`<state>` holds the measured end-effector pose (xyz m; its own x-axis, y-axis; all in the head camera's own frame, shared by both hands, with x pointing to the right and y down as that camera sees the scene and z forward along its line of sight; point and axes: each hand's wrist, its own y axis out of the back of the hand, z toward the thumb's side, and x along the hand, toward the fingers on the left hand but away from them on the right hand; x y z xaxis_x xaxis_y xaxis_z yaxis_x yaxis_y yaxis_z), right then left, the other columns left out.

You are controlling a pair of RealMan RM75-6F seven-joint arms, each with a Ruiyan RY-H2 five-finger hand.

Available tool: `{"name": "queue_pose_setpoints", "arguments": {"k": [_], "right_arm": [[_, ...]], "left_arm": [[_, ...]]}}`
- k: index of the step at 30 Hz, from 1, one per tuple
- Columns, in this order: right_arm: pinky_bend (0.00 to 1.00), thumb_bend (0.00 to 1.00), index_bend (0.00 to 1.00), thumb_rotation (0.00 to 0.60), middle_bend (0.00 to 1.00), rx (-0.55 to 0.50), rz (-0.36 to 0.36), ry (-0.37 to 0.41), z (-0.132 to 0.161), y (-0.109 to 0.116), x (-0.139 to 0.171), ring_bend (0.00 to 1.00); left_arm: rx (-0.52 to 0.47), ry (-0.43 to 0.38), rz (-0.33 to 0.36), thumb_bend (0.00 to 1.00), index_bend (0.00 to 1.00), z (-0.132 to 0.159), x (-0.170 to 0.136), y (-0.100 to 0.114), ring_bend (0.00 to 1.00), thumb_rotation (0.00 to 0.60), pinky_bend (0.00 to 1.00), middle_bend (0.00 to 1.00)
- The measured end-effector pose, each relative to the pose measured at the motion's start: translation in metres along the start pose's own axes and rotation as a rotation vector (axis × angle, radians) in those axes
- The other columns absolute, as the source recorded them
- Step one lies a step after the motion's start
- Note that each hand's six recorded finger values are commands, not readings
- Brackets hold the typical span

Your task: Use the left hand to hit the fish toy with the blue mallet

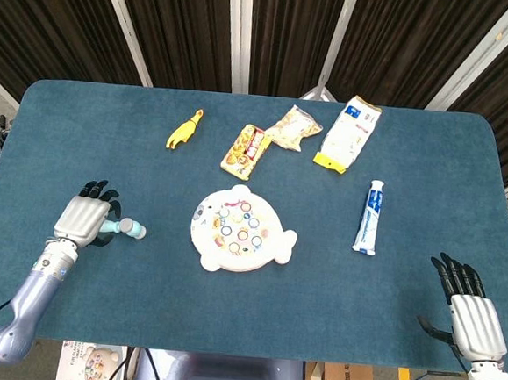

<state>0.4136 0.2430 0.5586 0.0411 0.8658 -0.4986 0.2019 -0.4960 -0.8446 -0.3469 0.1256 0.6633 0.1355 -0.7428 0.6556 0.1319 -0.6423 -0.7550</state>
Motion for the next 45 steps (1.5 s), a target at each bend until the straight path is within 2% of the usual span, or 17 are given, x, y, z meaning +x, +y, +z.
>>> {"name": "queue_pose_setpoints", "arguments": {"k": [4,16,45], "right_arm": [[0.00,0.23,0.00,0.600,0.00,-0.001,0.002,-0.002,0.000,0.000,0.000,0.00],[0.00,0.23,0.00,0.600,0.00,-0.006,0.004,-0.004,0.000,0.000,0.000,0.00],[0.00,0.23,0.00,0.600,0.00,-0.005,0.004,-0.001,-0.001,0.000,0.000,0.00]], "left_arm": [[0.030,0.009,0.002,0.39,0.47,-0.002,0.005,-0.003,0.00,0.600,0.00,0.19],[0.022,0.006,-0.017,0.42,0.48,0.008,0.016,-0.018,0.00,0.600,0.00,0.19],[-0.003,0.010,-0.036,0.50,0.50,0.017,0.022,-0.026,0.00,0.600,0.00,0.20]]}}
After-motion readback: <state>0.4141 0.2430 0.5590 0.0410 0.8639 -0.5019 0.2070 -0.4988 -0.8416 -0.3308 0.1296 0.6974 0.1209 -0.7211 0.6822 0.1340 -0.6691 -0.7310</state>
